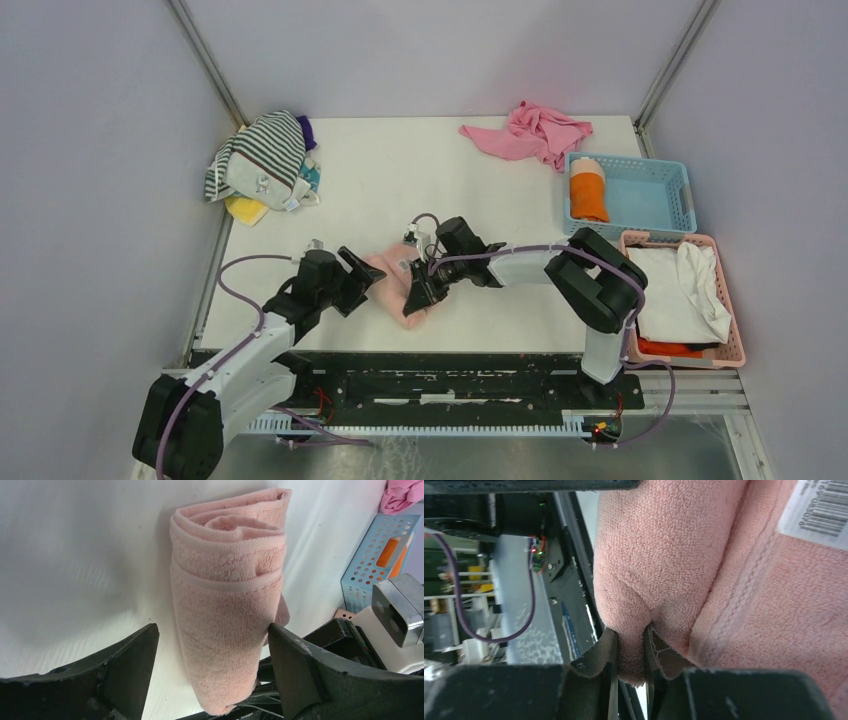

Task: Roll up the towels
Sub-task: Roll the towel at the center of the board.

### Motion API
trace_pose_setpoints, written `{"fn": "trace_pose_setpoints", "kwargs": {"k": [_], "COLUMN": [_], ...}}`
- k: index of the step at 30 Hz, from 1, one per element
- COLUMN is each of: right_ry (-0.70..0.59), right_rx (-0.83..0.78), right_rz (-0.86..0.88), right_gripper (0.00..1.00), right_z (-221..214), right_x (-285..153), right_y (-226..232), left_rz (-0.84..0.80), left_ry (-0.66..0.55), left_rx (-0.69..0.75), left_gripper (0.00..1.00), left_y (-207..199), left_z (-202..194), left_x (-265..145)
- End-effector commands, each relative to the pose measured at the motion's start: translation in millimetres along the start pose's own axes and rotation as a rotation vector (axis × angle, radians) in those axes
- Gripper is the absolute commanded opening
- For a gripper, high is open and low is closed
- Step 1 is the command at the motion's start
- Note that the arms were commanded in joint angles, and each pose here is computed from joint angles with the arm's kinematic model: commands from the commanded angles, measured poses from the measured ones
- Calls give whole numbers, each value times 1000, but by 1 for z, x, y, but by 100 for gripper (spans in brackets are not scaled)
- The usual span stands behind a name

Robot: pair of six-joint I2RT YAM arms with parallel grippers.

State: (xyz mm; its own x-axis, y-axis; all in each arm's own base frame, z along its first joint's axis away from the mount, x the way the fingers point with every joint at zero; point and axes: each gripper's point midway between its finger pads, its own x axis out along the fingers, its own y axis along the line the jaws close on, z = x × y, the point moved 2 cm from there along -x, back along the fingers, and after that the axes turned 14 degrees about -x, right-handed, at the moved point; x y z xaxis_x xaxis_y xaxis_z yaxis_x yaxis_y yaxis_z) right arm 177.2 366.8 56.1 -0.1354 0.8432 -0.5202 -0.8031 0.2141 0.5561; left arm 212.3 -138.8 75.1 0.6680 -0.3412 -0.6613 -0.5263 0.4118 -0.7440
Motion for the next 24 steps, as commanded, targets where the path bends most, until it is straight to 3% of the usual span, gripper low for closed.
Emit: {"fn": "trace_pose_setpoints", "kwargs": {"k": [1, 6, 15, 24], "right_ry": [130, 140, 175, 125], "right_rx": [215, 272, 302, 95], "right_rz": [110, 117, 51, -226], "right_gripper": [11, 11, 15, 49], "right_z": [-48, -53, -63, -30], "right_x": [5, 6, 5, -27], "right_y": [4, -5, -19, -14], "left_rz": [-66, -44, 137, 202], "left_ry": [21, -27, -42, -7], "left_rx": [52, 42, 70, 61], "left_gripper": [87, 86, 73, 60], "left_y": [-22, -21, 31, 60], "left_z": [2, 12, 14, 6], "left_x": [5, 16, 44, 48]}}
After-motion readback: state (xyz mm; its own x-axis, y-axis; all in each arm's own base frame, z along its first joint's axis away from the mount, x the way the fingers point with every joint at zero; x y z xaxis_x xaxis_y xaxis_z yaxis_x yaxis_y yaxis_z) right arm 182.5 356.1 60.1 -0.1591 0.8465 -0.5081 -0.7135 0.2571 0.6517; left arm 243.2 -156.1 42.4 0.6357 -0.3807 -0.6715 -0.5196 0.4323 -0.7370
